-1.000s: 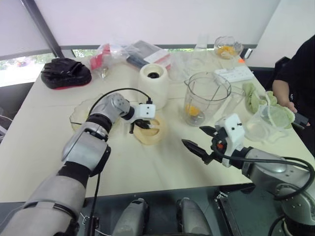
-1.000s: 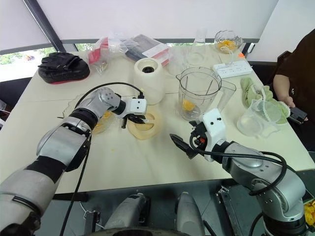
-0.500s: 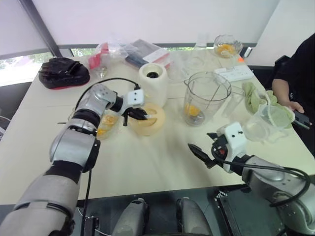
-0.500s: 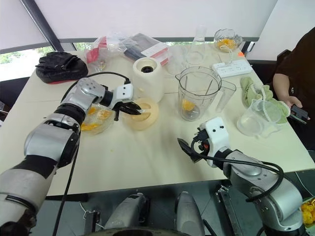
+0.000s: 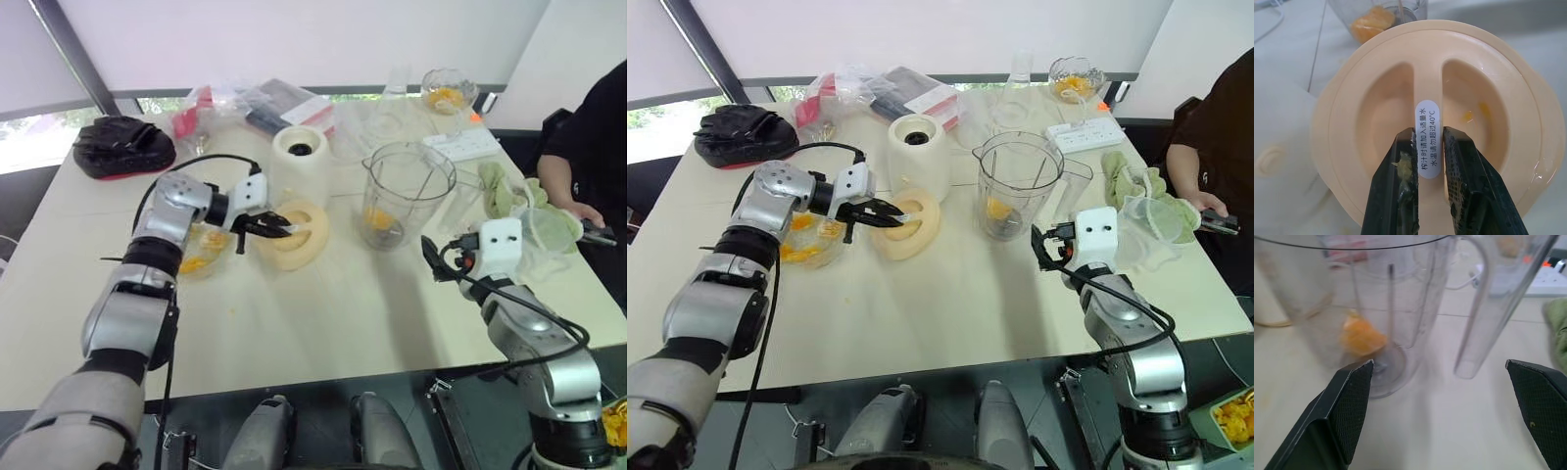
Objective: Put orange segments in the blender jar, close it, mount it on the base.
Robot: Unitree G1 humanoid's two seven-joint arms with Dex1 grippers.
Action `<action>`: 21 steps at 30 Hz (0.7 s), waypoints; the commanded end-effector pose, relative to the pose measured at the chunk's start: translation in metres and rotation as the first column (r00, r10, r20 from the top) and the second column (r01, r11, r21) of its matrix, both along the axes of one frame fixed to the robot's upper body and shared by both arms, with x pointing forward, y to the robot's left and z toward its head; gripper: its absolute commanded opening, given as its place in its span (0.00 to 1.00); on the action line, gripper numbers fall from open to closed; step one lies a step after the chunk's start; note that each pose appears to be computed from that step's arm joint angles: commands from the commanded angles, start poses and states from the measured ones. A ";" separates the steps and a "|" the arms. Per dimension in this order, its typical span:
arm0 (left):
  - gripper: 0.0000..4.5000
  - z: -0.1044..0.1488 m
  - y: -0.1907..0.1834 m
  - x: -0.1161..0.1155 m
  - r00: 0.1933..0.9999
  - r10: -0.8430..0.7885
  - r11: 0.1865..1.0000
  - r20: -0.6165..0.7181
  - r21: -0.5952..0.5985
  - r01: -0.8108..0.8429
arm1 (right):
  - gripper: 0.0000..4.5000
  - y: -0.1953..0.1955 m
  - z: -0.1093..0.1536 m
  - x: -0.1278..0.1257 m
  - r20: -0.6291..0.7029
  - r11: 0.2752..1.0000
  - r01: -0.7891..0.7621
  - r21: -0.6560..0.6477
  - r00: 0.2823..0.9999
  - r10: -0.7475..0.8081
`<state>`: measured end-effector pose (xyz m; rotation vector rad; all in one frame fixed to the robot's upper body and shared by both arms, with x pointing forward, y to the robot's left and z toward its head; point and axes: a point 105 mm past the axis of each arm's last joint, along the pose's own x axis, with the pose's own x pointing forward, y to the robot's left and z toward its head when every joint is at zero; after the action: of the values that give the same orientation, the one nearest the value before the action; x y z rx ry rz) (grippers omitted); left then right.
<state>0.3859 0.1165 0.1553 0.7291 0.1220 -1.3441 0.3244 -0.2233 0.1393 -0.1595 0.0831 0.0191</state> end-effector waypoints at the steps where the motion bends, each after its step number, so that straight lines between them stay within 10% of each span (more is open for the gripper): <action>1: 0.05 0.022 -0.001 0.000 0.997 0.012 0.998 0.080 -0.057 -0.007 | 1.00 -0.014 0.018 0.010 0.083 0.999 0.045 -0.015 0.996 -0.044; 21: 0.05 0.038 0.008 -0.006 0.986 0.047 0.998 0.157 -0.045 -0.040 | 1.00 -0.032 0.020 0.057 0.133 0.996 0.086 -0.002 0.987 -0.085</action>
<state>0.3811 0.1251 0.1790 0.7718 0.0362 -1.2542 0.3783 -0.2544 0.1410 -0.1598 0.0260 -0.0697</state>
